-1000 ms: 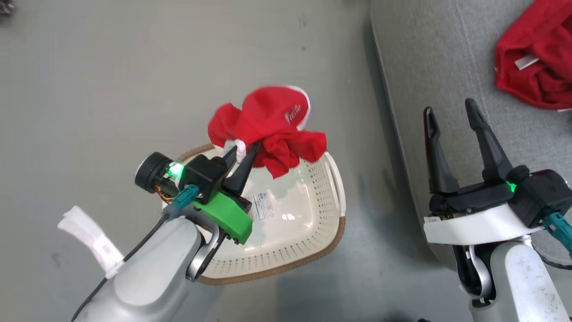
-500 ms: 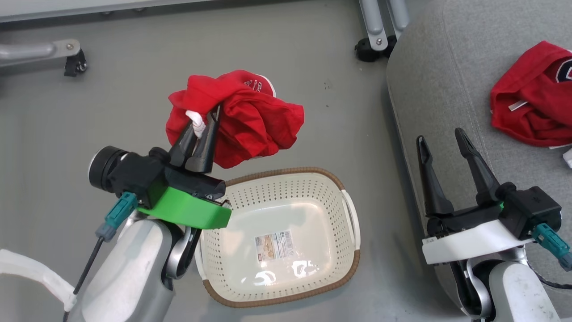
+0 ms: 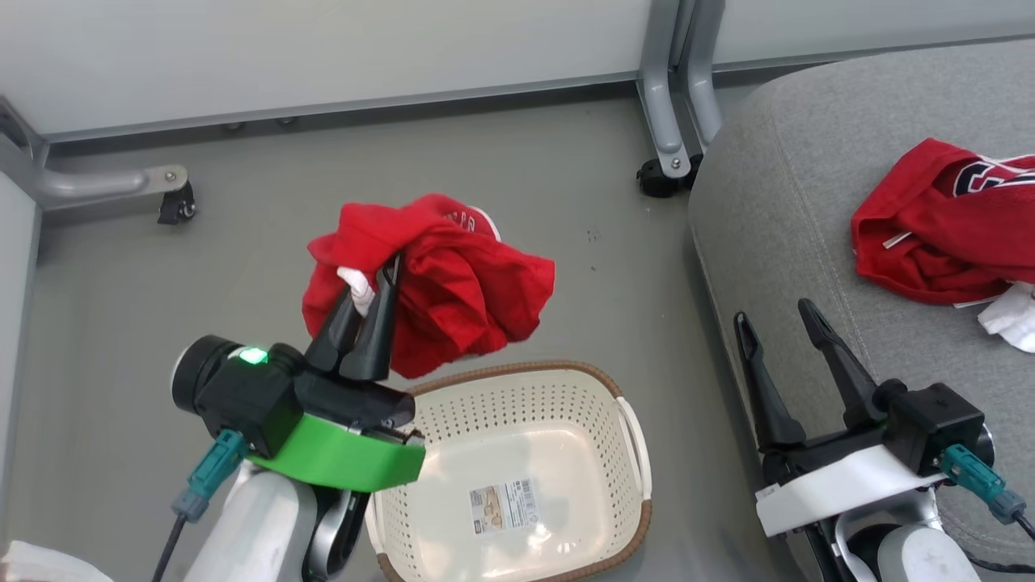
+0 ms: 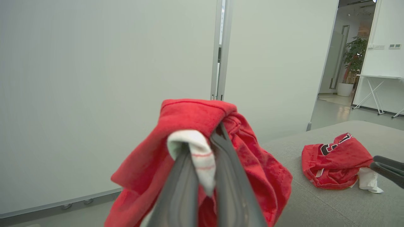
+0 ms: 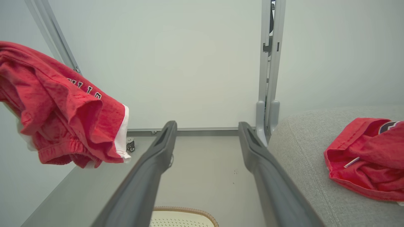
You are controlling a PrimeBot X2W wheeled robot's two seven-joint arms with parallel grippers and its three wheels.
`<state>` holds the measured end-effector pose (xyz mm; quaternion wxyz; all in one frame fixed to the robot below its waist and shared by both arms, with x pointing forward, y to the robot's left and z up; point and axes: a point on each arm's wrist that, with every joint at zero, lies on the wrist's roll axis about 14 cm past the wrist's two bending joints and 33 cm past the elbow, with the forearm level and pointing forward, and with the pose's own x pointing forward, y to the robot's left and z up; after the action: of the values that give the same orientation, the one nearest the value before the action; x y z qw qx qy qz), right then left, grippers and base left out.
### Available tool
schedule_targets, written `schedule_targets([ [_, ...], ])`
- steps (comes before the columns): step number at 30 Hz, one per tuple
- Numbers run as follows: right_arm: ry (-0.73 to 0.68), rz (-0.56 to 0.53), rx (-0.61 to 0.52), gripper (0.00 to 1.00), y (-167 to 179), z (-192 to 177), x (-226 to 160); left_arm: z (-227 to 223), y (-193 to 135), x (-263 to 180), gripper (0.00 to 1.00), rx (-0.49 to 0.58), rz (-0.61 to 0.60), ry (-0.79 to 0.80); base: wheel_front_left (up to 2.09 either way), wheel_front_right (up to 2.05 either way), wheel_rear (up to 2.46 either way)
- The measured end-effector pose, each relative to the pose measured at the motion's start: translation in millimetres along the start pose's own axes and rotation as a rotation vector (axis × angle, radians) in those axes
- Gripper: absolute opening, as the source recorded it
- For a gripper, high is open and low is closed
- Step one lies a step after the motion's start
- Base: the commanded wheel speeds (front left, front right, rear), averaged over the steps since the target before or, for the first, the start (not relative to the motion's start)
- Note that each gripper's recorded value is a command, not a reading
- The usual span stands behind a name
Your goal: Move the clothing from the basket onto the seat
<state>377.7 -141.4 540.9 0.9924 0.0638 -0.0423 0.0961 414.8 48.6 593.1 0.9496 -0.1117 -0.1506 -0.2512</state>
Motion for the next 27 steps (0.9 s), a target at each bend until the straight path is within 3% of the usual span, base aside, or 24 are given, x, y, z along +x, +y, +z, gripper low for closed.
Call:
schedule_targets([
  [14, -0.017, -0.006, 0.010, 1.00, 5, 13, -27, 17, -28, -21, 0.00, -0.024, -0.018, -0.033, 0.00, 0.00, 0.00],
  [27, -0.022, 0.020, 0.029, 1.00, 14, 15, -27, 19, -31, -25, 0.00, -0.019, -0.023, -0.034, 0.00, 0.00, 0.00],
])
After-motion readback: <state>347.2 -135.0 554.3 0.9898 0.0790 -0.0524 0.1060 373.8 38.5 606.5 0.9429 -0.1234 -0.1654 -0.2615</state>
